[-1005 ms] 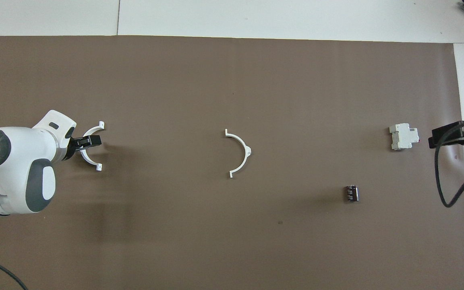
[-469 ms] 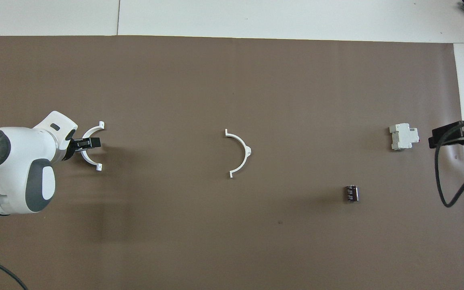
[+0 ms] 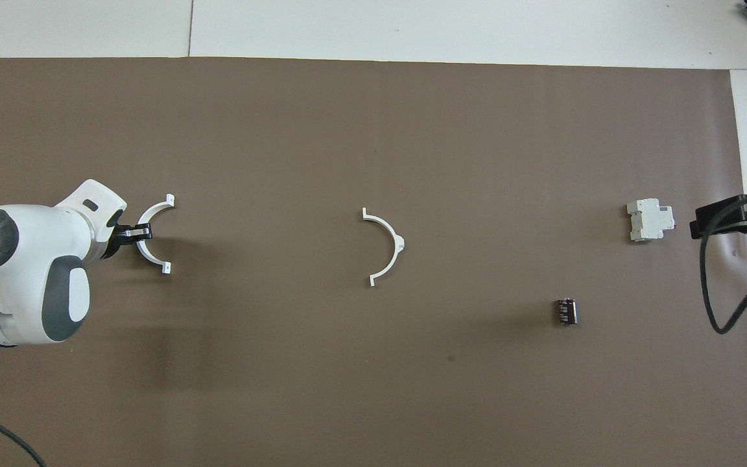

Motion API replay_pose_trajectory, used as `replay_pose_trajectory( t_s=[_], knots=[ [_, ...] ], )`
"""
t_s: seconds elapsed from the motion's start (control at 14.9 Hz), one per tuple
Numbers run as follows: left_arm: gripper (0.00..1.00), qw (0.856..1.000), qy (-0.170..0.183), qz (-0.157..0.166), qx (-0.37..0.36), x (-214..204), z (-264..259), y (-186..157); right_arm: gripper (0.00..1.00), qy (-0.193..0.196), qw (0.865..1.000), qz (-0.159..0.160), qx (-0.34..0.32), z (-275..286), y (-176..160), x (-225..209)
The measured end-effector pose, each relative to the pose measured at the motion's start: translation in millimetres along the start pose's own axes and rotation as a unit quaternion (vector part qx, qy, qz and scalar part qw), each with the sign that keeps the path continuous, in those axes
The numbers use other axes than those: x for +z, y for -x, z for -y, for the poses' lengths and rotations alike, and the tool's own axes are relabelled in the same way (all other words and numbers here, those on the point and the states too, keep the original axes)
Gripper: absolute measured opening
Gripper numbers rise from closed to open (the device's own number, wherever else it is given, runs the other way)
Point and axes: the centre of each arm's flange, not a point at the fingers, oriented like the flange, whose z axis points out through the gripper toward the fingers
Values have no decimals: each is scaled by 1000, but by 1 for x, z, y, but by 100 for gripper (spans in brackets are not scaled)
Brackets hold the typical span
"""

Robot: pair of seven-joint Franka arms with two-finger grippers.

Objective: Assemble drain pipe with both arms
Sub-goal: 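Grasp the other white half-ring with the left gripper, then carry the half-ring with the left gripper to the placed half-ring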

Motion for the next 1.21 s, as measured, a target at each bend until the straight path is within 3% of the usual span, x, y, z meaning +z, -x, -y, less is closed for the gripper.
replay_pose_trajectory(
  t_s=[0.33,0.6,0.87,1.21],
  knots=[
    [21,1000,0,8,7,-11,-9,-10,100,0,1000,0,0,0,0,0],
    [21,999,-5,31,-29,-59,-94,-32,100,0,1000,0,0,0,0,0],
    [21,996,-13,28,-82,-67,-208,8,100,0,1000,0,0,0,0,0],
    [21,989,6,19,-146,-87,-310,57,100,0,1000,0,0,0,0,0]
  ],
)
